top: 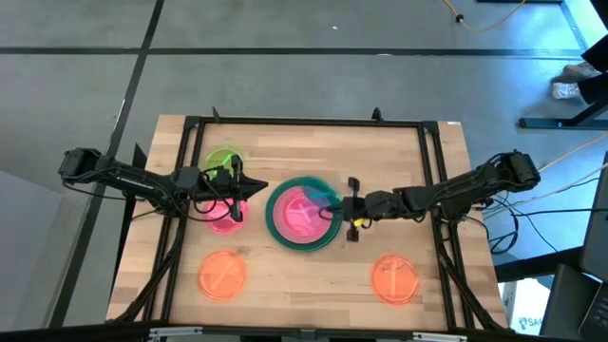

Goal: Stack plastic plates
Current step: Stack the blue plate on top of the light pink plate

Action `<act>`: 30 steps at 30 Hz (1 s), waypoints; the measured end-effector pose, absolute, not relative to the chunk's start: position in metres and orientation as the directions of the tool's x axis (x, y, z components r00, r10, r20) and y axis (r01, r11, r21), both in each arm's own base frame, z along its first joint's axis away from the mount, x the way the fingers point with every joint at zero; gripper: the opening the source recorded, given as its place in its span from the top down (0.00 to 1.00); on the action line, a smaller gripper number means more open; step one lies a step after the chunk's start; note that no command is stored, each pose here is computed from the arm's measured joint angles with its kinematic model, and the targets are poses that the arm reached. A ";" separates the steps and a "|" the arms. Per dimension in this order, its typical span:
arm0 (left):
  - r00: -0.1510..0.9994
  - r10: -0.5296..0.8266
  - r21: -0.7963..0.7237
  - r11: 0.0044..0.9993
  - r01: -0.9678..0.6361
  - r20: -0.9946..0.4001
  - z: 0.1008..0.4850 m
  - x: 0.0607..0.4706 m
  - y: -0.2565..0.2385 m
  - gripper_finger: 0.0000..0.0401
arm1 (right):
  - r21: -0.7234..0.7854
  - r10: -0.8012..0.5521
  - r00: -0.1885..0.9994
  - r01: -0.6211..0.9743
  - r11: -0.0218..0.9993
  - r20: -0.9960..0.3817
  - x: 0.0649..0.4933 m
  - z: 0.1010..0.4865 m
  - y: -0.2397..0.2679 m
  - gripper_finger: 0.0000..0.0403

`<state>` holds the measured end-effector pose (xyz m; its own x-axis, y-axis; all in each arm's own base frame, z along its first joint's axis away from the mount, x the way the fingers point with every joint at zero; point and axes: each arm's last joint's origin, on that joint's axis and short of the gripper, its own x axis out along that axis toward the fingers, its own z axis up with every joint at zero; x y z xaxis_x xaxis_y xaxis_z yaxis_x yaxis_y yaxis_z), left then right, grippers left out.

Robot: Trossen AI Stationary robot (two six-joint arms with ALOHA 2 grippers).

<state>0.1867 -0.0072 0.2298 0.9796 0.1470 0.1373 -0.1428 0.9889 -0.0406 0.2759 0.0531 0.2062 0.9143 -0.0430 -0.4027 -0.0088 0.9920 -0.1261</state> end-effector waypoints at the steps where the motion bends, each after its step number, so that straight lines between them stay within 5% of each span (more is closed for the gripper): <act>1: 0.979 0.147 -0.041 0.989 -0.143 0.137 0.230 0.187 -0.007 1.00 | -0.122 -0.025 0.923 -0.024 0.992 -0.383 0.278 0.206 0.056 0.99; 11: 0.980 0.147 -0.041 0.989 -0.143 0.137 0.230 0.187 -0.007 1.00 | -0.136 0.094 0.930 -0.151 0.979 -0.355 0.293 0.184 0.075 0.99; 30: 0.980 0.147 -0.042 0.989 -0.143 0.137 0.230 0.187 -0.007 1.00 | -0.138 0.082 0.903 -0.153 0.978 -0.421 0.301 0.159 0.076 0.98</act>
<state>0.1867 -0.0072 0.2297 0.9796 0.1473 0.1369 -0.1428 0.9889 -0.0416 0.3005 0.0758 0.1591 0.9032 0.0822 -0.4214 -0.1535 0.9785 -0.1381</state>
